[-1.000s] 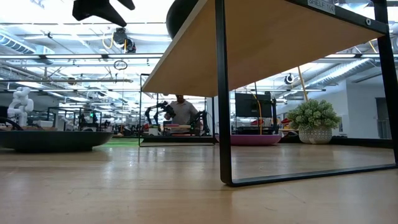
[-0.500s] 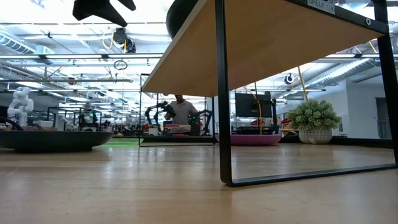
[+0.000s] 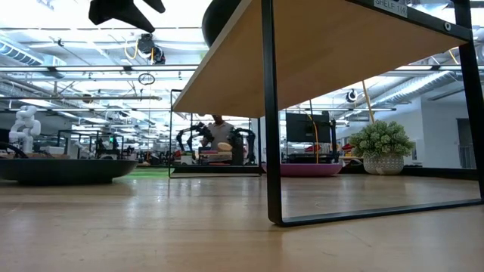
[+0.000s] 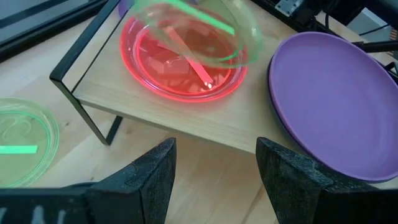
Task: Place and stack plates onto a shelf
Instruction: Stack the bottom green plate on top of the pink plate on the shelf
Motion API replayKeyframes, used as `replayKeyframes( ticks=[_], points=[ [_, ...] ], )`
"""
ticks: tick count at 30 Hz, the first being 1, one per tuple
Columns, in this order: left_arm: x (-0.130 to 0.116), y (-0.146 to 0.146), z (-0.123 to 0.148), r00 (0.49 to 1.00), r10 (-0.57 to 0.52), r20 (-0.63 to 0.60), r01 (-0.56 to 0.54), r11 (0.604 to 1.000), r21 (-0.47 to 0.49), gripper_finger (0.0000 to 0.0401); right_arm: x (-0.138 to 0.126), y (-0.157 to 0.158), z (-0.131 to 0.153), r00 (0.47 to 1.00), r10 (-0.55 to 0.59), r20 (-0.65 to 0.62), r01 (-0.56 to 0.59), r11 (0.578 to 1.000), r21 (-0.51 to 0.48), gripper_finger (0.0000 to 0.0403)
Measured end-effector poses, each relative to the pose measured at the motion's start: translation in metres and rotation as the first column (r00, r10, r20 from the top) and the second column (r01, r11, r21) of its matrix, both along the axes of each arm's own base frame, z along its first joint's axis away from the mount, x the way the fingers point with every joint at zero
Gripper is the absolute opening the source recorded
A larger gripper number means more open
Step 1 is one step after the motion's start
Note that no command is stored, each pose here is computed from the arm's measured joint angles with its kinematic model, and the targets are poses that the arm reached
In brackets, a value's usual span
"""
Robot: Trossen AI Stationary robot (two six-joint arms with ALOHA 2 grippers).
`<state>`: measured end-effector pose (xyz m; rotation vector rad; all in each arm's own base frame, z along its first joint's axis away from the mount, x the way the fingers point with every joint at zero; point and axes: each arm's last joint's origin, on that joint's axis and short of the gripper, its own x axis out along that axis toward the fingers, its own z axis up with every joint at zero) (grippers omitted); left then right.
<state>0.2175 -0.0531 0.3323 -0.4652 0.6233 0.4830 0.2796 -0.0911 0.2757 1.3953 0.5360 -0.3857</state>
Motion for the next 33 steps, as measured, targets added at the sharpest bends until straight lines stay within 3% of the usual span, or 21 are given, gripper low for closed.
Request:
replayKeyframes(
  ticks=[7, 33],
  points=[
    [-0.0001, 0.0000, -0.0001, 1.000, -0.006, -0.004, 0.006, 1.000, 0.005, 0.0225, -0.0006, -0.0013, -0.0007, 0.999, -0.036, -0.016, 0.036, 0.999, -0.035, 0.0000],
    [-0.0002, 0.0000, -0.0003, 1.000, -0.013, -0.009, 0.013, 1.000, 0.012, 0.0225, 0.0009, -0.0008, -0.0104, 0.997, -0.003, -0.073, 0.002, 1.000, -0.004, 0.0000]
  ],
)
